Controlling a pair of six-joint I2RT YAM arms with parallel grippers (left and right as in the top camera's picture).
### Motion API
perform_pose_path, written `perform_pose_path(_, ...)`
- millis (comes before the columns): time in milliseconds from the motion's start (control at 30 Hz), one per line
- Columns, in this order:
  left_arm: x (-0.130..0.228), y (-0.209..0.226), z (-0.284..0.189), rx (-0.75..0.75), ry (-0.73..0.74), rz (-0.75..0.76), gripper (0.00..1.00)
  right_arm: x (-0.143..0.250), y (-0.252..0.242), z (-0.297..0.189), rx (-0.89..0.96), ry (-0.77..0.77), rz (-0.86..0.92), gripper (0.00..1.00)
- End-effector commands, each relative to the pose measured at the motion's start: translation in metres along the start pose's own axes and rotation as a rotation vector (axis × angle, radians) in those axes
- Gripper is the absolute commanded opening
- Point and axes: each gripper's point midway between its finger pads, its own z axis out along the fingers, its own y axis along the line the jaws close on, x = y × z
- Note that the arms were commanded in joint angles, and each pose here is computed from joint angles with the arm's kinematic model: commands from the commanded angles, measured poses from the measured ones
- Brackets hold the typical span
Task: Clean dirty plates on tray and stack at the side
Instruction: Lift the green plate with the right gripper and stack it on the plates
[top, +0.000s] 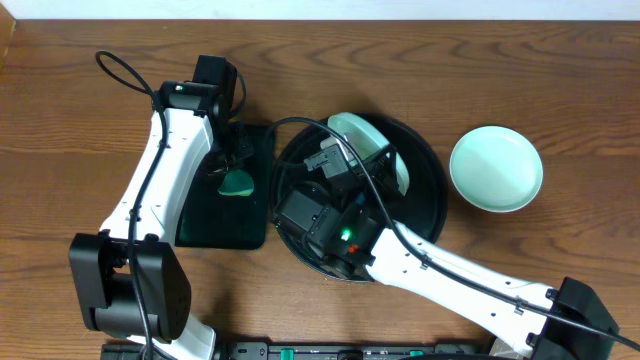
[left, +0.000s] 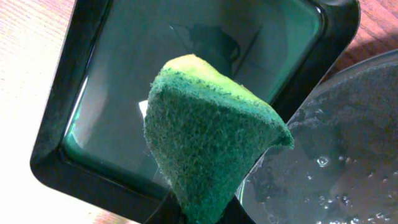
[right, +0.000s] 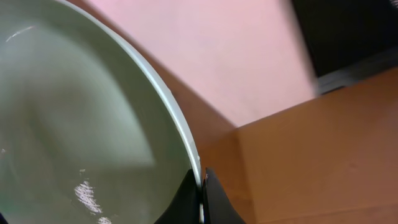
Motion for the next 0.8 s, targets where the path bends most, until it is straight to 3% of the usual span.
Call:
perform_pose_path(0, 0.001, 0.003, 0.0, -0.005, 0.004, 0.003, 0.07, 0.027, 0.02, 0.019, -0.19, 0.167, 0.144, 0.01)
perform_pose_path(133, 0.001, 0.003, 0.0, -0.005, 0.004, 0.003, 0.07, 0.063, 0.045, 0.044, -0.47, 0.448, 0.305, 0.01)
perform_pose_path(300, 0.001, 0.003, 0.0, -0.005, 0.004, 0.003, 0.07, 0.074, 0.024, 0.074, -0.8, 0.617, 0.616, 0.01)
perform_pose_path(433, 0.001, 0.003, 0.0, -0.005, 0.004, 0.003, 0.07, 0.121, -0.048, 0.123, -0.704, 0.708, 0.891, 0.01)
perform_pose_path(600, 0.001, 0.003, 0.0, -0.006, 0.004, 0.003, 0.07, 0.222, -0.11, 0.166, -0.465, 0.909, 1.129, 0.01)
perform_pose_path(767, 0.001, 0.003, 0.0, -0.005, 0.004, 0.003, 0.07, 0.276, -0.098, 0.177, -0.413, 1.055, 1.176, 0.01)
